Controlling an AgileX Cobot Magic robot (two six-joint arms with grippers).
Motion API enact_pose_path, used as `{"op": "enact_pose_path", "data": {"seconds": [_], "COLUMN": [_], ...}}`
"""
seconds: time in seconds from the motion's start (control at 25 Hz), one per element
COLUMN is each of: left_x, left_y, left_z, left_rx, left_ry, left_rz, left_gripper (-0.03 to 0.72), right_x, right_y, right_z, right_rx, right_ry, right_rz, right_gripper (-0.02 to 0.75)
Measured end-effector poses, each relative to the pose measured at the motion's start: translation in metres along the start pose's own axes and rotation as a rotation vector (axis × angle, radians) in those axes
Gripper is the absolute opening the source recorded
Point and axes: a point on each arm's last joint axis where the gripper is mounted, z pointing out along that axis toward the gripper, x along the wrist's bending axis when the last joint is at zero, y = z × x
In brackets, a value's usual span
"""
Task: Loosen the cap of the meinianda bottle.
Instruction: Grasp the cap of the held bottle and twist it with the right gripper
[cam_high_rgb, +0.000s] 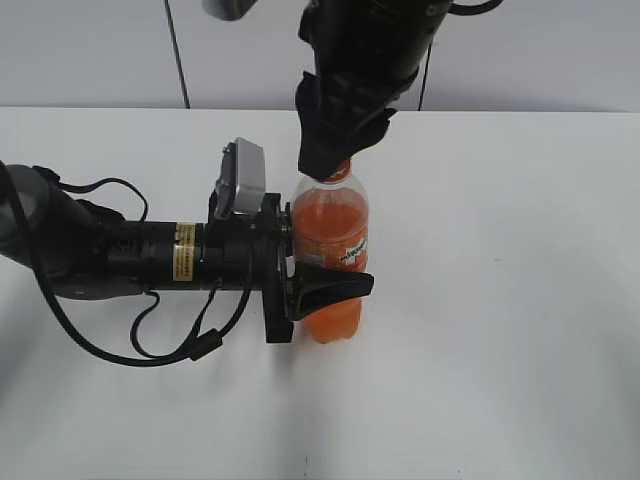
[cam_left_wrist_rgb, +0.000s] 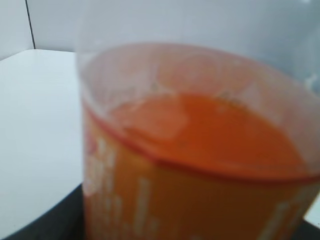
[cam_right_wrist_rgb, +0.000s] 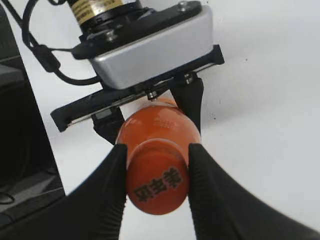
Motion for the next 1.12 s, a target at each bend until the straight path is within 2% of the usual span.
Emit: {"op": "enact_pose_path", "data": {"seconds": [0.36,0.6,0.8,1.12], "left_x": [0.0,0.0,0.0,0.0], "left_y": [0.0,0.0,0.0,0.0], "left_z": [0.0,0.0,0.0,0.0], "left_rx": [0.0,0.0,0.0,0.0], "left_ry": [0.0,0.0,0.0,0.0], "left_rz": [0.001,0.002,0.002,0.002], "left_gripper": [0.415,0.415,0.415,0.415], "right_x": [0.0007,0.0011,0.0011,0.0011], "right_y": [0.0,-0.0003,-0.0003,-0.0002], "right_z": [0.0,0.0,0.0,0.0], "right_rx": [-0.002,-0.001,-0.001,-0.002], "right_ry": [0.008,0.012,0.012,0.013], "right_rz": [-0.474,-0.699,-0.783,-0.789], "right_gripper": [0.276,0.276,0.276,0.276]}}
